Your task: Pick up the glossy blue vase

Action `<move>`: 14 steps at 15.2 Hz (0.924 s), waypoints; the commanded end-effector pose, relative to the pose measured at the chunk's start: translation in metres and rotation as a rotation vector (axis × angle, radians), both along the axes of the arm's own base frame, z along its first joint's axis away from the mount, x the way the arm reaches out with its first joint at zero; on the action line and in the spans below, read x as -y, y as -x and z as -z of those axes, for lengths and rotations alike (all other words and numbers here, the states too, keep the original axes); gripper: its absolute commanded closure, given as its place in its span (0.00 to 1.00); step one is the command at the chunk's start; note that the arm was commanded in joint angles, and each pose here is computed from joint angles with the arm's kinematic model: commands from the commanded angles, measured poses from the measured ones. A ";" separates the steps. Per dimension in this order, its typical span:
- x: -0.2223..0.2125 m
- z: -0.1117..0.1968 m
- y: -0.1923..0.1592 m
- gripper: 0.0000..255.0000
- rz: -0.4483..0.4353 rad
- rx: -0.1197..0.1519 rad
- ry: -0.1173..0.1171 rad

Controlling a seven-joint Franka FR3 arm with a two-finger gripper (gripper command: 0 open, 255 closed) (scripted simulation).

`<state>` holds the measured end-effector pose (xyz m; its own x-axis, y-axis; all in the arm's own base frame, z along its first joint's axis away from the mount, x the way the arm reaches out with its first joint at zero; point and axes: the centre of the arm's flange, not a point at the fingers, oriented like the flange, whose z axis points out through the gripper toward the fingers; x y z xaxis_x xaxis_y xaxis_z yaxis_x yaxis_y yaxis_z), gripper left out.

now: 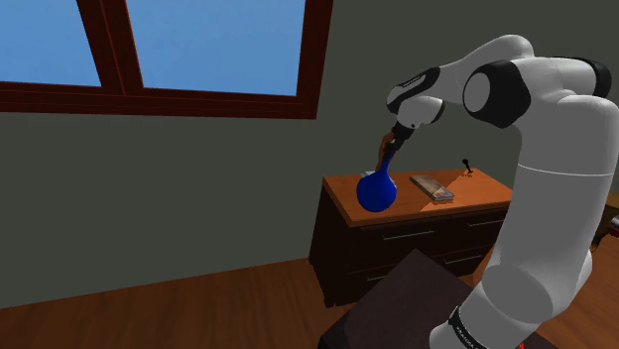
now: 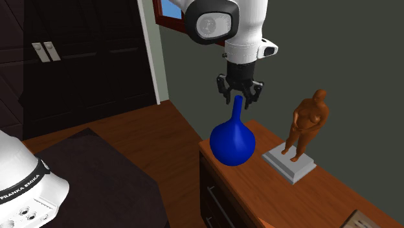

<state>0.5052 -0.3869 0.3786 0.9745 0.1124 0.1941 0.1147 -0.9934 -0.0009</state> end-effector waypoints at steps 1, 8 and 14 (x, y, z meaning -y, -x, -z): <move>0.000 0.001 0.000 1.00 0.000 0.000 0.000; 0.000 0.001 0.000 1.00 0.000 0.000 0.000; 0.001 -0.025 0.000 1.00 0.000 0.000 0.000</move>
<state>0.5054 -0.3876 0.3990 0.9747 0.1123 0.1930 0.1148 -0.9934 -0.0017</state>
